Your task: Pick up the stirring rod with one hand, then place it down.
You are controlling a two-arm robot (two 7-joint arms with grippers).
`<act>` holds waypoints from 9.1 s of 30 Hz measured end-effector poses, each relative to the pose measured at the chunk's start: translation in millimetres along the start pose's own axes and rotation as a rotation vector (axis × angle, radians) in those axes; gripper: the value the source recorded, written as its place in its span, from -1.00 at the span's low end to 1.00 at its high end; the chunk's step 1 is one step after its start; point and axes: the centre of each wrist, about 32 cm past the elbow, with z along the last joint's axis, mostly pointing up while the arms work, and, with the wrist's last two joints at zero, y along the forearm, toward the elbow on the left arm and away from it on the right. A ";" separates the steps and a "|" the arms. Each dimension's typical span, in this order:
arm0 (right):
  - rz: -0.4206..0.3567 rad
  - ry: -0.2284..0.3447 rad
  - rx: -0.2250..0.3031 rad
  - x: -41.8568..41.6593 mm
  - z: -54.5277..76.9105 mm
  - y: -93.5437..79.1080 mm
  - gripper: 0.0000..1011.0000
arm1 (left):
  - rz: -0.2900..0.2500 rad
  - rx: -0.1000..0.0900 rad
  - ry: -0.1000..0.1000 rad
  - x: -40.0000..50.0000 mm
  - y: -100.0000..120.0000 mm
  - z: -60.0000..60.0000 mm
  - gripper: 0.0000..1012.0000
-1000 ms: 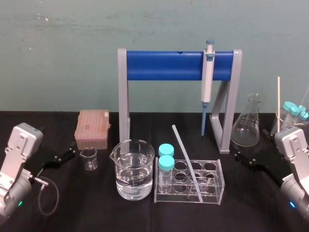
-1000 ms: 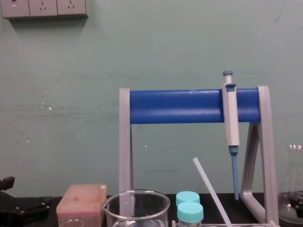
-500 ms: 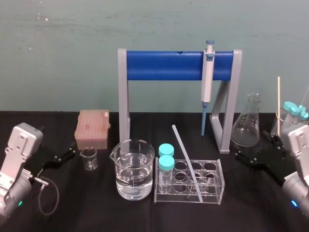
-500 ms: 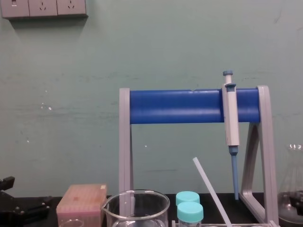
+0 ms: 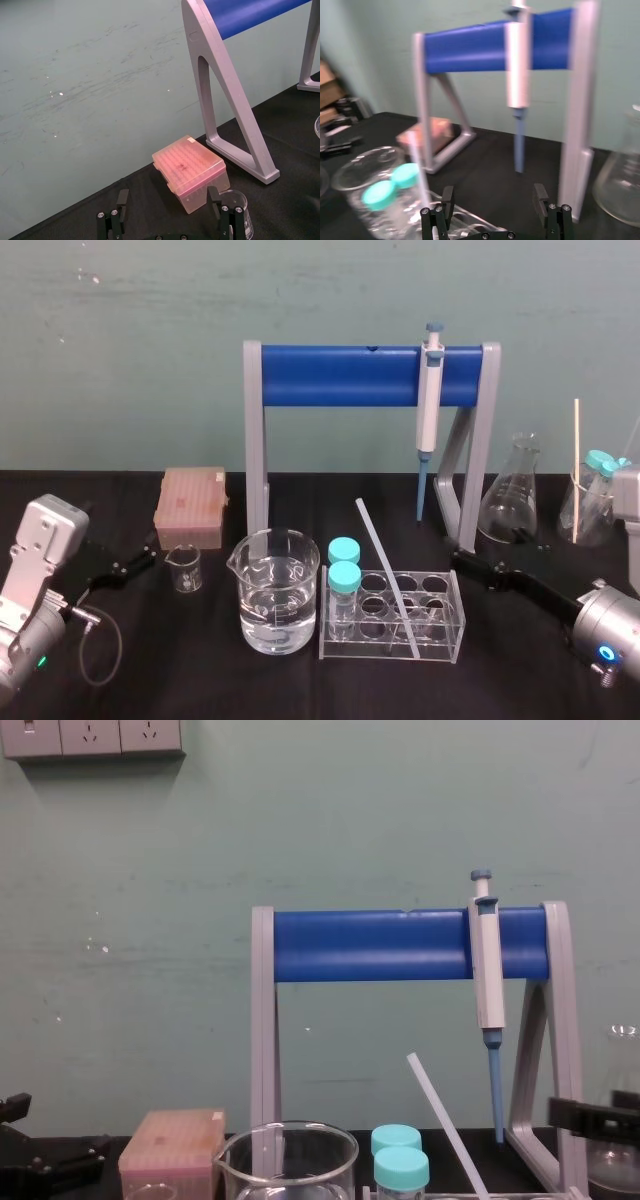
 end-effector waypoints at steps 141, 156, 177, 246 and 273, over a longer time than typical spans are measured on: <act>0.251 -0.170 0.533 -18.9 36.8 37.2 -0.86 | 0.000 0.000 0.000 0.0 0.0 0.0 0.98; 0.246 -0.183 0.525 -14.4 38.8 38.0 -0.86 | 0.000 0.000 0.000 0.0 0.0 0.0 0.98; 0.247 -0.183 0.524 -16.5 37.7 38.1 -0.86 | 0.000 0.000 0.000 0.0 0.0 0.0 0.98; 0.275 -0.155 0.382 -17.1 2.5 50.5 -0.86 | 0.000 0.000 0.000 0.0 0.0 0.0 0.98; 0.284 -0.136 0.271 -15.1 -29.1 73.2 -0.86 | 0.000 0.000 0.000 0.0 0.0 0.0 0.98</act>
